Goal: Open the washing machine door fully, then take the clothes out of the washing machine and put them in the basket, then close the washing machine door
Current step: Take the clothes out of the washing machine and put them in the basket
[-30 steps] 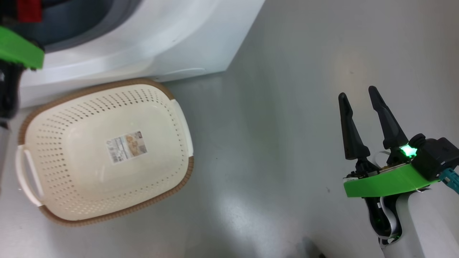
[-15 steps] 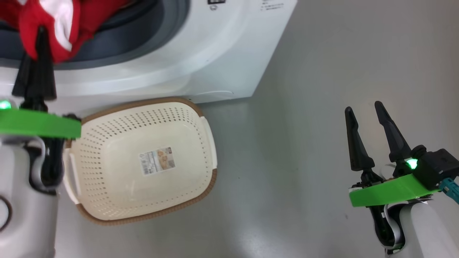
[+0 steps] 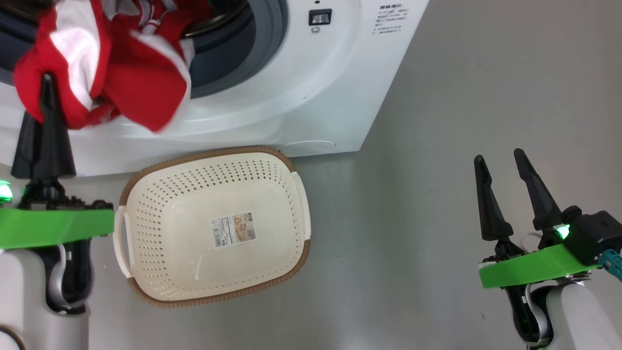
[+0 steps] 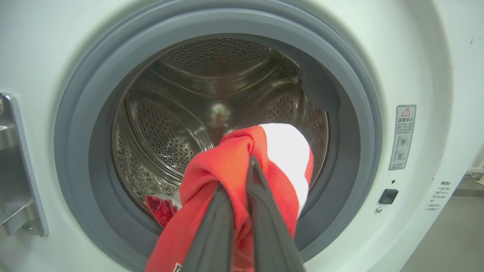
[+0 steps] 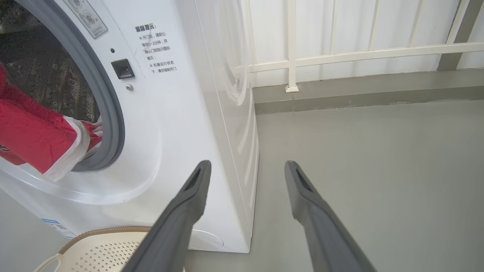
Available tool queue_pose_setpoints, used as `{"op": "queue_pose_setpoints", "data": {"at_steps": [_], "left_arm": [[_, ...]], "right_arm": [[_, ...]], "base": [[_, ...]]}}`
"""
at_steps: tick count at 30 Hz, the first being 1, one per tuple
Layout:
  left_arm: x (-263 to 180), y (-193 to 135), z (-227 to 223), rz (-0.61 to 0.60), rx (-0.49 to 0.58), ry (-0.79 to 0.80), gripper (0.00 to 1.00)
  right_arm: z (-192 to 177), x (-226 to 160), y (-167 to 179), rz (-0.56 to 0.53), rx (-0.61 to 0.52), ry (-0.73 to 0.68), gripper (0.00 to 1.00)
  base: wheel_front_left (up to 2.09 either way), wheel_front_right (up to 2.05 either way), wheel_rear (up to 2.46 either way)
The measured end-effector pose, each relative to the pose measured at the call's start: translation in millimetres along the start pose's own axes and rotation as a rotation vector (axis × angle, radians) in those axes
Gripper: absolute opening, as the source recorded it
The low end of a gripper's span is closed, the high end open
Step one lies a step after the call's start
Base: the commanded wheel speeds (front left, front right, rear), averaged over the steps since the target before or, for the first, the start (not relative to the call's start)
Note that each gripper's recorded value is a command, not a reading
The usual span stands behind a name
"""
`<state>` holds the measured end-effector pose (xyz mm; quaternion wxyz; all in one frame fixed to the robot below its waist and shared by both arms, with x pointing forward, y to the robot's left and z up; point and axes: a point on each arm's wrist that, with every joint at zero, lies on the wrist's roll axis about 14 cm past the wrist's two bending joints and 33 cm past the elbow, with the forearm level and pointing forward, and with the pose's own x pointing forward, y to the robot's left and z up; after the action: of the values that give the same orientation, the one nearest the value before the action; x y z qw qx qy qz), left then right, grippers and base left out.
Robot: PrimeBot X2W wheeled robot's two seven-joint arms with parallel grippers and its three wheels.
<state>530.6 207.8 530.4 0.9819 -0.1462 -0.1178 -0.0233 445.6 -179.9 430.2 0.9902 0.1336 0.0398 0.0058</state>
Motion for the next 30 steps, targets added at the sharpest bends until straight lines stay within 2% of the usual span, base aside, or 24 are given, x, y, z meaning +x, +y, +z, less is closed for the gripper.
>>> {"op": "queue_pose_setpoints", "data": {"at_steps": [6,10,30], "left_arm": [[-4.2,-1.9,-3.0,-0.001,-0.007,0.007,0.0],[-11.1,0.8,-21.3,0.009,-0.011,0.058,0.0],[-88.8,22.3,-191.0,0.079,-0.032,0.578,0.0]], "right_arm": [[-2.6,-0.5,-0.6,-0.002,-0.001,0.007,1.0],[-6.4,-0.1,-2.4,-0.006,-0.001,0.017,1.0],[-43.5,11.9,-15.5,-0.031,-0.011,0.096,1.0]], "base": [[0.0,0.0,0.0],[0.0,0.0,0.0],[0.0,0.0,0.0]]}}
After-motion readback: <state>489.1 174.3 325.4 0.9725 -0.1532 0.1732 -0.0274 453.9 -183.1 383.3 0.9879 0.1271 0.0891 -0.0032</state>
